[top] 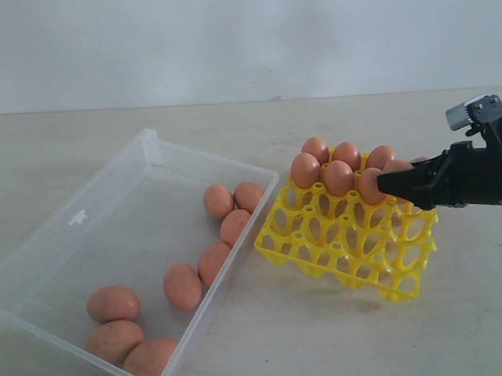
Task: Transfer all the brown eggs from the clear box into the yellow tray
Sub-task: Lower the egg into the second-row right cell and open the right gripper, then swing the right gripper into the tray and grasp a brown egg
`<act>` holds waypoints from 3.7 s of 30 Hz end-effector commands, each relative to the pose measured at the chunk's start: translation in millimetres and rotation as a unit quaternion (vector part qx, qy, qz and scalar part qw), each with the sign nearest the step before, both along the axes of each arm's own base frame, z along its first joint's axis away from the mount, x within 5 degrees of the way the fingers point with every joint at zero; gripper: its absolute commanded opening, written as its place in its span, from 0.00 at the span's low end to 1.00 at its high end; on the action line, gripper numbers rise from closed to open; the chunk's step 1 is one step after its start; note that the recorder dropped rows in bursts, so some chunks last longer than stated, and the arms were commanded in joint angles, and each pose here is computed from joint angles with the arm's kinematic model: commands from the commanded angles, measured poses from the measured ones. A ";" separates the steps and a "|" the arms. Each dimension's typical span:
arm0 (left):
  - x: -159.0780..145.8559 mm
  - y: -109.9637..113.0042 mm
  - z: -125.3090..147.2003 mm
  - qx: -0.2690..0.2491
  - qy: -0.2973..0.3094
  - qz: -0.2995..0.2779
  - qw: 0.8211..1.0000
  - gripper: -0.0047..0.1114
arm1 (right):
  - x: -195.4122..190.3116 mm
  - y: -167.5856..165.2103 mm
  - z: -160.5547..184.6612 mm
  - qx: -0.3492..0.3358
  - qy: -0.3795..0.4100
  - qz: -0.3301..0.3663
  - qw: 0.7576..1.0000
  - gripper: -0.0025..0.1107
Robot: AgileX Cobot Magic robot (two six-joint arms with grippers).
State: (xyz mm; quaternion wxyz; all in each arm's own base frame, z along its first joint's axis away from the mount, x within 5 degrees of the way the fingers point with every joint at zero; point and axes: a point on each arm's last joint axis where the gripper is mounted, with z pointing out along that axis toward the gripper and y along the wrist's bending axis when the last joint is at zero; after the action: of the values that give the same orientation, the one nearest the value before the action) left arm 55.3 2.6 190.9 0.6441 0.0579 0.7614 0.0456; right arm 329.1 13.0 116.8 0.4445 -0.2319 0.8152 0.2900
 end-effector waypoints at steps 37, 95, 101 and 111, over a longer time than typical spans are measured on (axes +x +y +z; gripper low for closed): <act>0.2 -0.6 -0.2 -0.005 -0.003 -0.003 1.000 0.05 | 2.8 -2.4 20.1 -0.055 -0.052 -0.004 0.997 0.55; 0.2 -0.5 -0.2 -0.005 -0.003 -0.002 1.000 0.05 | -30.8 329.4 88.7 -0.345 0.247 0.279 0.862 0.03; 0.2 -0.5 -0.2 -0.005 -0.003 -0.002 1.000 0.05 | -29.7 332.3 89.6 -0.331 0.239 0.277 0.870 0.51; 0.2 -0.5 -0.2 -0.005 -0.003 -0.002 1.000 0.05 | -23.9 337.1 86.1 -0.300 0.257 0.216 0.893 0.72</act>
State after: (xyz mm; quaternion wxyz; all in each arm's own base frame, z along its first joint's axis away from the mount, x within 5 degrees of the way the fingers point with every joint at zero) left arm 55.2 2.6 190.9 0.6441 0.0575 0.7614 0.0450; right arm 301.3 349.0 200.8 0.0418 -0.4570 0.8728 0.1662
